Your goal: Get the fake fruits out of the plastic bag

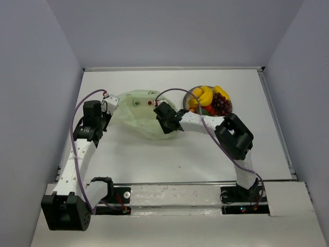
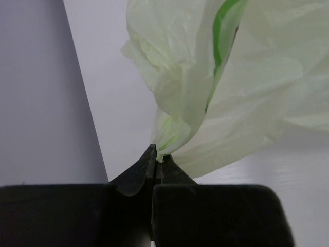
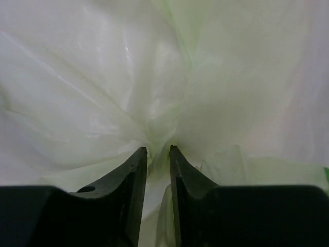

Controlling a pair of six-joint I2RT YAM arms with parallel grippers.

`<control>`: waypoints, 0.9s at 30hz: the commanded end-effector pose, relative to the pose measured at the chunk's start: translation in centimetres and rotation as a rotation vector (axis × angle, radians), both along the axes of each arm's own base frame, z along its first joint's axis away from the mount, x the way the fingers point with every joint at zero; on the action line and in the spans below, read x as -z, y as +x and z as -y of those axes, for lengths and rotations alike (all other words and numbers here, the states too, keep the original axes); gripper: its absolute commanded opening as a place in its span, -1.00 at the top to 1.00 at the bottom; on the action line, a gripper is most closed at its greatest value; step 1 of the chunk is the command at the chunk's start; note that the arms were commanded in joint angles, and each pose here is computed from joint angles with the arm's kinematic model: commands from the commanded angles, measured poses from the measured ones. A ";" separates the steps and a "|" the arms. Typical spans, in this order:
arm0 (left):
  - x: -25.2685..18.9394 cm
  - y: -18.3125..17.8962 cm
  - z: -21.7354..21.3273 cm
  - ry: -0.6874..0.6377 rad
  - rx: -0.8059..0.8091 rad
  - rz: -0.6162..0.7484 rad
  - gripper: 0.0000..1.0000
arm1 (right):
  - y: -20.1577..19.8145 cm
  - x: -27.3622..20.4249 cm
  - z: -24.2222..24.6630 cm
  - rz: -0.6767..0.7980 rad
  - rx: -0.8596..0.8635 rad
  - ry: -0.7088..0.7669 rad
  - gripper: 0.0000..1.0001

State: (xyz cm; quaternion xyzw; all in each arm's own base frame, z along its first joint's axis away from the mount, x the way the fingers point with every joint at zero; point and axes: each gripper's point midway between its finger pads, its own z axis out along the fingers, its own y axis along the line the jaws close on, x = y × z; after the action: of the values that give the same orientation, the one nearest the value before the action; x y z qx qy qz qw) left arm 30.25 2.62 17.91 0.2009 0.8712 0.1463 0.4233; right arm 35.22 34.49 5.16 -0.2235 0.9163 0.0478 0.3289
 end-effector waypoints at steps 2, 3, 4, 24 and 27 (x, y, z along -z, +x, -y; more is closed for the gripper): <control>2.9 -2.6 0.8 0.024 0.107 -0.104 1.00 | -1.6 2.0 0.4 -0.038 0.008 0.019 -0.05; 3.1 -2.9 0.7 0.044 0.129 -0.116 1.00 | -2.0 2.0 0.6 -0.044 0.008 0.021 -0.14; 3.2 -3.2 0.9 0.045 0.152 -0.124 1.00 | -1.9 1.5 0.6 -0.037 0.008 0.029 -0.26; -2.2 -0.2 0.8 -0.017 0.051 -0.018 -0.60 | 2.1 -17.0 -4.6 0.221 -0.093 0.313 -1.00; -5.4 0.3 2.7 -0.108 0.109 0.019 -0.98 | 2.2 -21.5 -3.9 0.269 -0.092 0.371 -1.00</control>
State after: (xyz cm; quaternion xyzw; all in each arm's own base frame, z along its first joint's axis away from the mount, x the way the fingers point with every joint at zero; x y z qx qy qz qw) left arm 29.61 1.67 18.33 0.2491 0.8764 0.1213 0.3940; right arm 37.17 39.09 18.88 -0.2149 0.8604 0.1637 0.4321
